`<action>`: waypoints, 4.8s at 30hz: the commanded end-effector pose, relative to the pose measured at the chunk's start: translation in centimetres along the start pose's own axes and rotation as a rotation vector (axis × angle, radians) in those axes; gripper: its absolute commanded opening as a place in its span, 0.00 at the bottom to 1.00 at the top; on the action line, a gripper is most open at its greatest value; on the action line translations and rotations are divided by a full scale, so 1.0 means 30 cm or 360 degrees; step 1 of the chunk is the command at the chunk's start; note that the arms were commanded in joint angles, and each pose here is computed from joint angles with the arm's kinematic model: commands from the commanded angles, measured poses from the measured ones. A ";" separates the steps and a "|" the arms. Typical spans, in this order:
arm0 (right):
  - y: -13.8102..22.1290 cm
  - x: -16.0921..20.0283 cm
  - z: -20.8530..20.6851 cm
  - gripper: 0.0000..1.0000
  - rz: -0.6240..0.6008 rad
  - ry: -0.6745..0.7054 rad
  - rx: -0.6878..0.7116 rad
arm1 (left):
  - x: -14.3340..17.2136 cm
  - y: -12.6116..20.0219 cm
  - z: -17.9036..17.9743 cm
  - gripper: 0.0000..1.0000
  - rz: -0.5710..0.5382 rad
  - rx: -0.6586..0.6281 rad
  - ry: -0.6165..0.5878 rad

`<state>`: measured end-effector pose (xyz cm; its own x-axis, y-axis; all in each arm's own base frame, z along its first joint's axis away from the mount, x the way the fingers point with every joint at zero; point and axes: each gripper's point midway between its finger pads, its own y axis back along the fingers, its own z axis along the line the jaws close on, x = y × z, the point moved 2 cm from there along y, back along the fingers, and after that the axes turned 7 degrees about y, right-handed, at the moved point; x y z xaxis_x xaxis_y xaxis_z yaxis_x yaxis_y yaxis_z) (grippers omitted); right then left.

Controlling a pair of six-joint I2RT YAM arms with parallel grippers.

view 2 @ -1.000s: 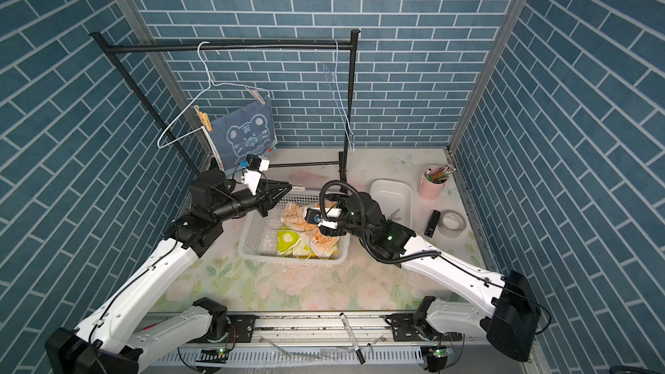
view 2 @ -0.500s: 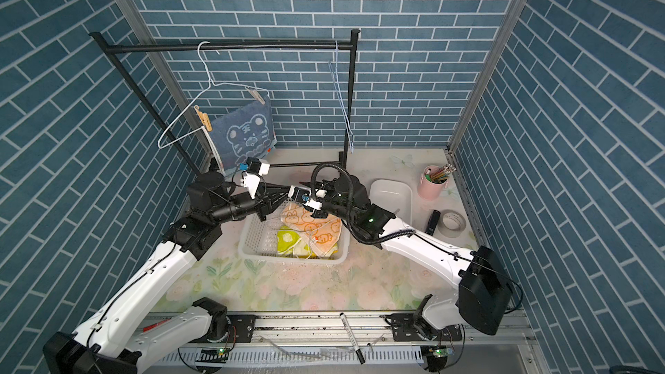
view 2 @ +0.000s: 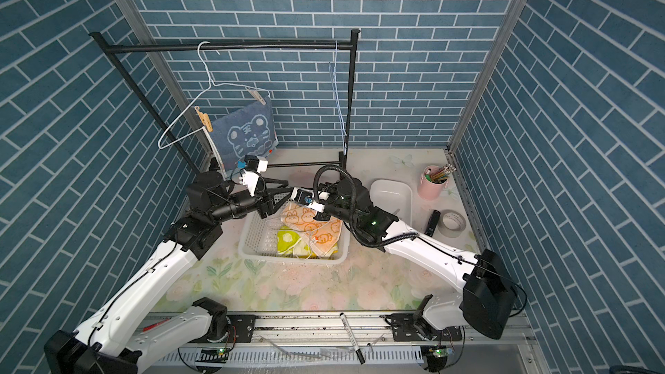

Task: Remove the clothespins securing towels to the hanger
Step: Place the clothespin in the storage box, then pick up the hanger from the basket.

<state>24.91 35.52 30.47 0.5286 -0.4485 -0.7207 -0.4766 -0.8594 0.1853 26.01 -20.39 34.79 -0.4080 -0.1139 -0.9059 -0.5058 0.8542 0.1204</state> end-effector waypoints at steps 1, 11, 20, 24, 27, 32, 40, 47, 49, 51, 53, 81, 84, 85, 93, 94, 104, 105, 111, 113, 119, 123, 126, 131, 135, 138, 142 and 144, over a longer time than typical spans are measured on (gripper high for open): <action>0.056 0.049 -0.028 0.00 0.0139 -0.0061 0.0083 | -0.041 0.032 -0.013 0.57 -0.0099 -0.0038 -0.0087; 0.287 0.397 -0.088 0.00 0.0904 -0.0586 0.0439 | -0.013 0.176 0.132 0.76 -0.0240 -0.0676 -0.0229; 0.474 0.688 -0.085 0.00 0.1371 -0.1240 0.0767 | 0.095 0.242 0.265 0.76 -0.0038 -0.1078 -0.0073; 0.499 0.789 -0.065 0.00 0.1467 -0.1457 0.0794 | 0.113 0.240 0.277 0.77 -0.0049 -0.1087 -0.0033; 0.510 0.853 -0.045 0.00 0.1529 -0.1575 0.0805 | 0.136 0.237 0.293 0.77 0.0000 -0.1115 0.0000; 0.541 0.893 -0.059 0.23 0.1572 -0.1618 0.0878 | 0.168 0.234 0.316 0.76 0.0089 -0.1164 0.0050; 0.585 0.830 -0.138 0.64 0.1536 -0.1513 0.0943 | 0.180 0.223 0.331 0.77 0.0110 -0.1177 0.0073; 0.545 0.648 -0.199 0.65 0.1091 -0.1350 0.0737 | 0.216 0.214 0.349 0.77 0.0138 -0.1184 0.0092; 0.527 0.583 -0.197 0.64 0.0933 -0.1257 0.0624 | 0.236 0.210 0.362 0.77 0.0146 -0.1192 0.0116; 0.503 0.511 -0.174 0.63 0.0775 -0.1130 0.0461 | 0.248 0.202 0.369 0.76 0.0139 -0.1187 0.0144; 0.476 0.435 -0.133 0.63 0.0631 -0.0961 0.0285 | 0.258 0.189 0.374 0.77 0.0121 -0.1168 0.0182; 0.099 0.264 0.383 0.64 0.0091 0.0867 -0.0740 | 0.244 0.196 0.390 0.77 0.0019 -0.1185 0.0213; 0.053 0.268 0.407 0.64 0.0050 0.0905 -0.0741 | 0.246 0.198 0.390 0.77 0.0026 -0.1189 0.0212; 0.038 0.269 0.416 0.64 0.0039 0.0914 -0.0745 | 0.245 0.199 0.390 0.77 0.0026 -0.1190 0.0211; -0.048 0.283 0.478 0.58 -0.0005 0.0945 -0.0769 | 0.252 0.214 0.389 0.77 0.0031 -0.1206 0.0211; -0.057 0.286 0.484 0.55 0.0002 0.0952 -0.0770 | 0.252 0.217 0.389 0.77 0.0031 -0.1210 0.0208; -0.081 0.281 0.473 0.26 0.0019 0.0907 -0.0672 | 0.253 0.240 0.385 0.77 0.0034 -0.1242 0.0197; -0.080 0.270 0.463 0.22 0.0013 0.0882 -0.0649 | 0.249 0.243 0.384 0.78 0.0030 -0.1246 0.0194; -0.059 0.239 0.420 0.00 0.0050 0.0788 -0.0600 | 0.218 0.272 0.365 0.77 0.0042 -0.1280 0.0110; -0.051 0.228 0.406 0.00 0.0070 0.0741 -0.0589 | 0.200 0.288 0.355 0.77 0.0023 -0.1294 0.0078; -0.043 0.190 0.299 0.00 0.0204 0.0444 -0.0413 | 0.155 0.334 0.319 0.77 -0.0073 -0.1308 0.0027; -0.048 0.176 0.168 0.00 0.0391 0.0194 -0.0183 | 0.147 0.339 0.300 0.77 -0.0109 -0.1274 0.0051; -0.039 0.155 0.095 0.00 0.0471 0.0016 -0.0110 | 0.153 0.331 0.292 0.77 -0.0102 -0.1238 0.0092; -0.015 0.106 0.034 0.00 0.0466 -0.0292 -0.0091 | 0.197 0.294 0.302 0.76 -0.0085 -0.1169 0.0244; 0.018 0.074 -0.010 0.00 0.0483 -0.0505 -0.0083 | 0.268 0.214 0.327 0.75 -0.0054 -0.1031 0.0434; 0.051 0.051 -0.042 0.00 0.0466 -0.0648 -0.0054 | 0.297 0.156 0.347 0.76 -0.0066 -0.0934 0.0544; 0.097 0.038 -0.075 0.00 0.0444 -0.0818 -0.0025 | 0.317 0.077 0.373 0.77 -0.0021 -0.0801 0.0639; 0.113 0.039 -0.080 0.00 0.0438 -0.0860 -0.0026 | 0.330 0.047 0.396 0.77 0.0016 -0.0776 0.0658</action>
<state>26.27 32.26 30.30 0.0460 -0.5459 -0.8366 -0.5474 -0.7143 0.4360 29.16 -12.98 19.36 -0.6427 -0.3434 -0.6848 -0.7514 0.4571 0.4759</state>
